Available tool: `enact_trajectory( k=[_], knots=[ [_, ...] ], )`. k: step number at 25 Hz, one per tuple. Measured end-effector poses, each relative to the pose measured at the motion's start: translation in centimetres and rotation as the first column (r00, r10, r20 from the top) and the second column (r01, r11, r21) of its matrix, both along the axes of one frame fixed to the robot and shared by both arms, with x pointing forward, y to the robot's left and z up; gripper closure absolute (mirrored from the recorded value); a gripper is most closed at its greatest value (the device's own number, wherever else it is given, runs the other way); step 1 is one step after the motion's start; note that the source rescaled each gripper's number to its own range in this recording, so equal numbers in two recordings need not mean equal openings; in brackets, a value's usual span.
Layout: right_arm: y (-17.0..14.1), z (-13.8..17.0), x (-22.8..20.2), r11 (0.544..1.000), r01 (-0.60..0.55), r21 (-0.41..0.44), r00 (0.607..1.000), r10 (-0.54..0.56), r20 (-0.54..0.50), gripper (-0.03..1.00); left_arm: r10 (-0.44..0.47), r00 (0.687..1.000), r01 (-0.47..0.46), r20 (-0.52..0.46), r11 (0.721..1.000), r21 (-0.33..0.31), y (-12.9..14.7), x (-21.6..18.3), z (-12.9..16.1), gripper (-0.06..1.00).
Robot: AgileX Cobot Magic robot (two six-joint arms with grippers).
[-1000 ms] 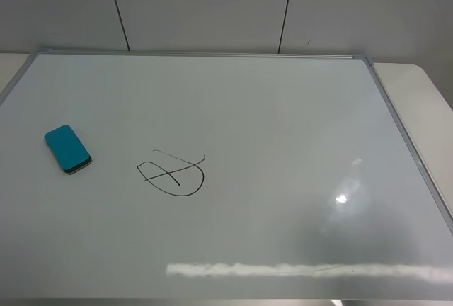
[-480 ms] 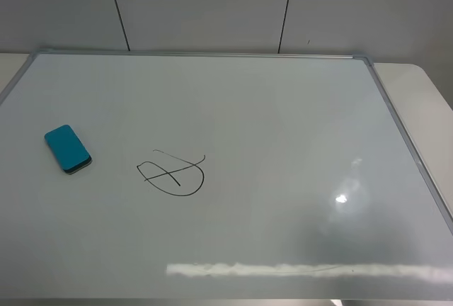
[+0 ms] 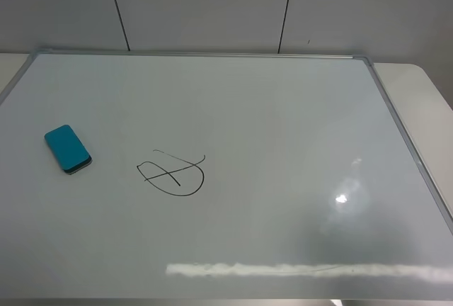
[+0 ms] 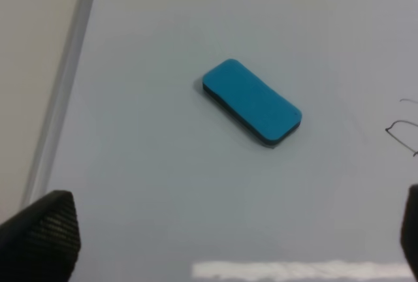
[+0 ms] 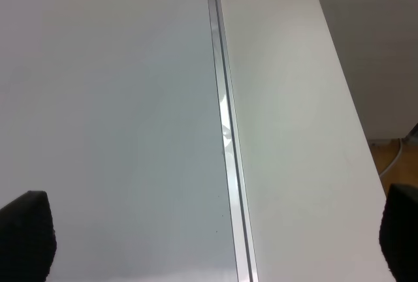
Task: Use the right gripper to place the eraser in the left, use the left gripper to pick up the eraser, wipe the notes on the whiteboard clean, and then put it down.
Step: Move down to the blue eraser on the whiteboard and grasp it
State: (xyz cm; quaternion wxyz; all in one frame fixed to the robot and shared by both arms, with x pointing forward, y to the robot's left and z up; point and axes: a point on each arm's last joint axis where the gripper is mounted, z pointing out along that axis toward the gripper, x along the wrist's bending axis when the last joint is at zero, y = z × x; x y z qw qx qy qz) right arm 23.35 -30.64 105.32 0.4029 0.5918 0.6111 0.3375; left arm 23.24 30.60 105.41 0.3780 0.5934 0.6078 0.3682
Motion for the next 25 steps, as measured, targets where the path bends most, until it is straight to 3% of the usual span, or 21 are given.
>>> enact_trajectory(
  k=[25],
  knots=[
    [0.0,0.0,0.0,1.0,0.0,0.0,1.0,0.0,0.0,-0.03,-0.001,1.0,0.001,0.0,1.0,0.001,0.0,0.0,0.0,-0.06]
  ],
)
